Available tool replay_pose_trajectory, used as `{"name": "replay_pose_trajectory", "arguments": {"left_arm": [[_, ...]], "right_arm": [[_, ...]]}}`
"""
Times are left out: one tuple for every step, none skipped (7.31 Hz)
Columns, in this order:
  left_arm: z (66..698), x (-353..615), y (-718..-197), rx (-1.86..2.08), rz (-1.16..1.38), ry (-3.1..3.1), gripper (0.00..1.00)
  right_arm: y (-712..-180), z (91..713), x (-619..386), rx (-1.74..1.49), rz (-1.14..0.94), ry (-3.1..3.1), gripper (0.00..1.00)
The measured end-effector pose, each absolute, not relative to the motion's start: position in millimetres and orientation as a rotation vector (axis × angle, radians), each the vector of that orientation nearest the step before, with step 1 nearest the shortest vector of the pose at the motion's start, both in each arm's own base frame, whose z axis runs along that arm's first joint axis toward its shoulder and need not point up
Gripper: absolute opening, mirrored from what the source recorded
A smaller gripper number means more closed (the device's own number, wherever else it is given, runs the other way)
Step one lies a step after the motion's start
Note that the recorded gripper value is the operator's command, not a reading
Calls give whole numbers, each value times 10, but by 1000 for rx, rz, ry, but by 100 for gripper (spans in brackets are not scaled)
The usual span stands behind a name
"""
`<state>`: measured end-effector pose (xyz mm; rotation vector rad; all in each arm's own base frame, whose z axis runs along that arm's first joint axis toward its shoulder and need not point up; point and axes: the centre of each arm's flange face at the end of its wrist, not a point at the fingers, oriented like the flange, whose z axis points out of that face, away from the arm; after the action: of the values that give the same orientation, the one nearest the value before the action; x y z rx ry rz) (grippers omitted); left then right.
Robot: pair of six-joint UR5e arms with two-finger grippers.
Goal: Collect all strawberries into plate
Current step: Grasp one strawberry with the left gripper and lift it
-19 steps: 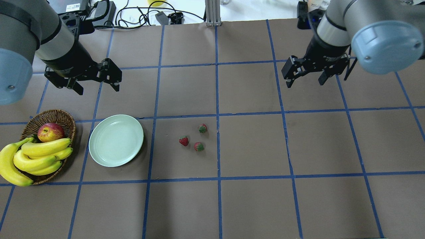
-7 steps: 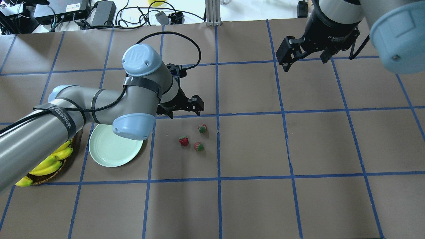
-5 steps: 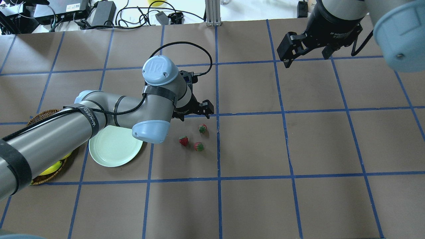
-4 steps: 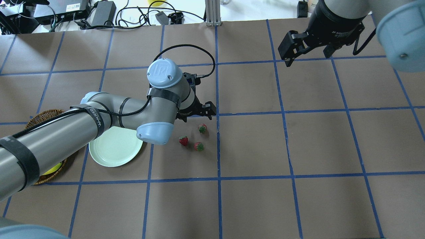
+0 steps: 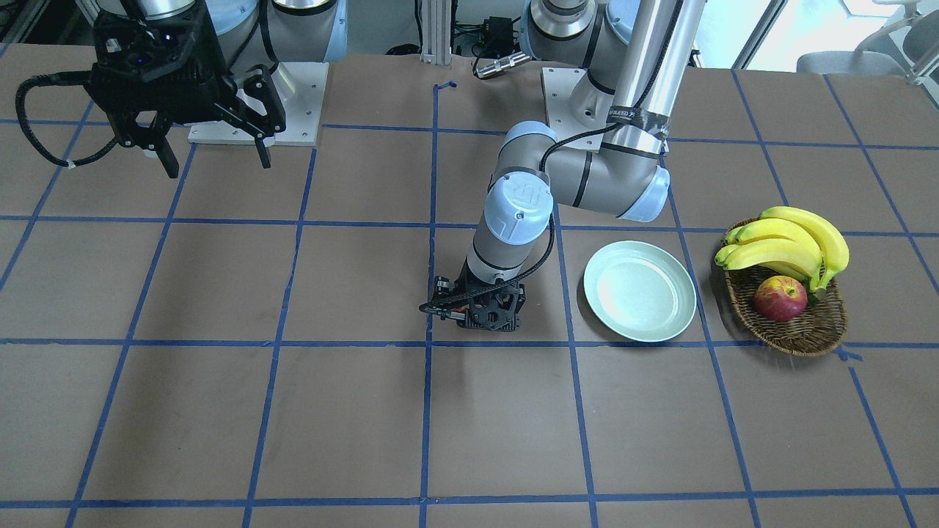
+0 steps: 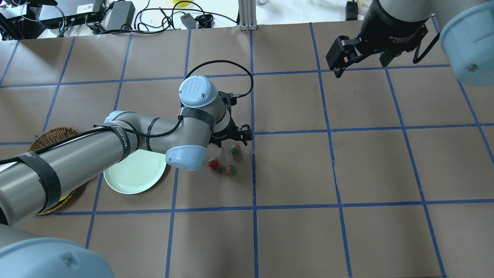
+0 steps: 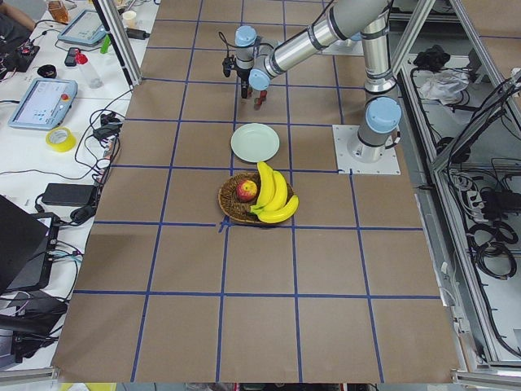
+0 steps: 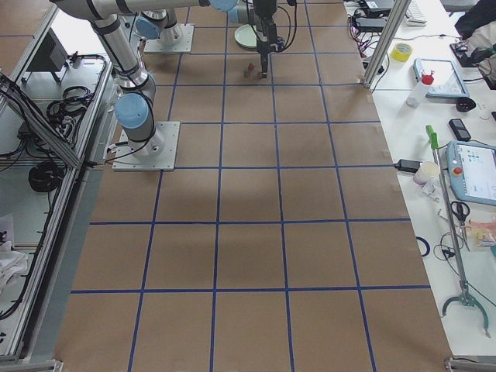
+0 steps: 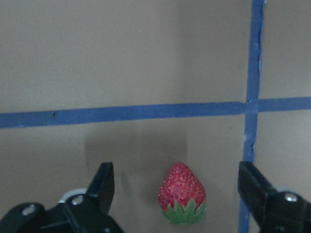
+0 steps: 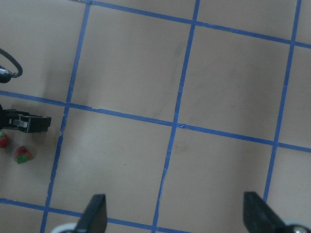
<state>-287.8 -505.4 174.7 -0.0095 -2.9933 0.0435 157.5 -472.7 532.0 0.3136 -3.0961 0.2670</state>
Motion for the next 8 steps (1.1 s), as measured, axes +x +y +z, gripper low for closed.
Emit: {"name": "replay_pose_trajectory", "arguments": {"left_arm": [[1729,-2875,-5042,-11,23,-2997,32],[1718,-2876,-5033,-16,2,-2997,0],[1721,-2889,-5027,-19,-18,-2985,0],[1750,-2903,-5041,-20,-23,-2971,0],[1797,-2915,-5073,-19,-20,-2965,0],[1857,-2921,-5111,-17,-16,-2964,0],[1945,-2914,-5154,-14,-11,-2967,0],[2086,-2852,-5228,2,-5,-2975,0]], "right_arm": [[-4723,5306,1580,316,263,-3098,100],[-4721,5296,1583,318,261,-3100,100],[-4720,5292,1585,319,260,-3101,100],[-4719,5290,1585,319,259,-3101,100],[-4719,5289,1586,320,259,-3102,100],[-4720,5288,1588,320,259,-3103,100],[-4721,5286,1589,320,259,-3104,100],[-4720,5287,1589,320,259,-3105,100]]}}
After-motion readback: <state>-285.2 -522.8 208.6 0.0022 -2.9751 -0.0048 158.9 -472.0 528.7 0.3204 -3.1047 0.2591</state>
